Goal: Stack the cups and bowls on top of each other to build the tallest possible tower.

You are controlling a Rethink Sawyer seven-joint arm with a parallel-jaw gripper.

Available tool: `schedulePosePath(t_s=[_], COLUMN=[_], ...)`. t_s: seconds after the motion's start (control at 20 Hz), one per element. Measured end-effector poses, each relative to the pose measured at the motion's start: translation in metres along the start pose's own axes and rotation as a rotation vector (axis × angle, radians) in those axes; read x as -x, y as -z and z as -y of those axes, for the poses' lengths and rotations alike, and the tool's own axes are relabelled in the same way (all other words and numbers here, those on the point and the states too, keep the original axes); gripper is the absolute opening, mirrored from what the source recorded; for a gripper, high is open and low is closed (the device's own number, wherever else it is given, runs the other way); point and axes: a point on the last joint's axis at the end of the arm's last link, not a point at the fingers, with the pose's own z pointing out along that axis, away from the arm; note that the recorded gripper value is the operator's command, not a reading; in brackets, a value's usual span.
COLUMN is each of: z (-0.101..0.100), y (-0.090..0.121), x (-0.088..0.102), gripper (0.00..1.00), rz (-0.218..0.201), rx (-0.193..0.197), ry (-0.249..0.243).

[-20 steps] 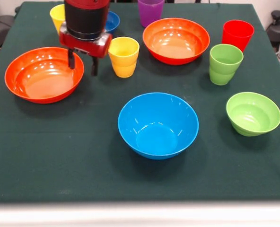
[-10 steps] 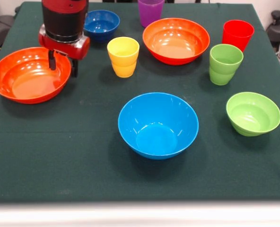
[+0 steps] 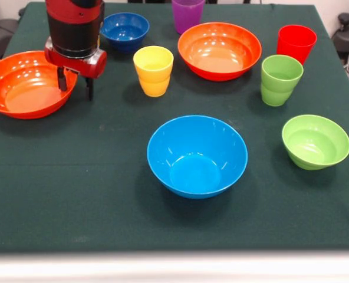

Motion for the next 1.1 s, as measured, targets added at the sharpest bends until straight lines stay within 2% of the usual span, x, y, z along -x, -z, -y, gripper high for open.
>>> schedulePosePath(t_s=[0.05,0.2,0.35,1.1], z=[0.000,0.003,0.009,0.003], y=[-0.002,-0.001,0.007,0.013], x=[0.001,0.002,0.015,0.025], gripper=[0.00,0.00,0.00,0.00], rz=[0.010,0.018,0.059,0.083], rx=[-0.002,-0.004,-0.004,0.015], ry=[0.014,0.020,0.031,0.036])
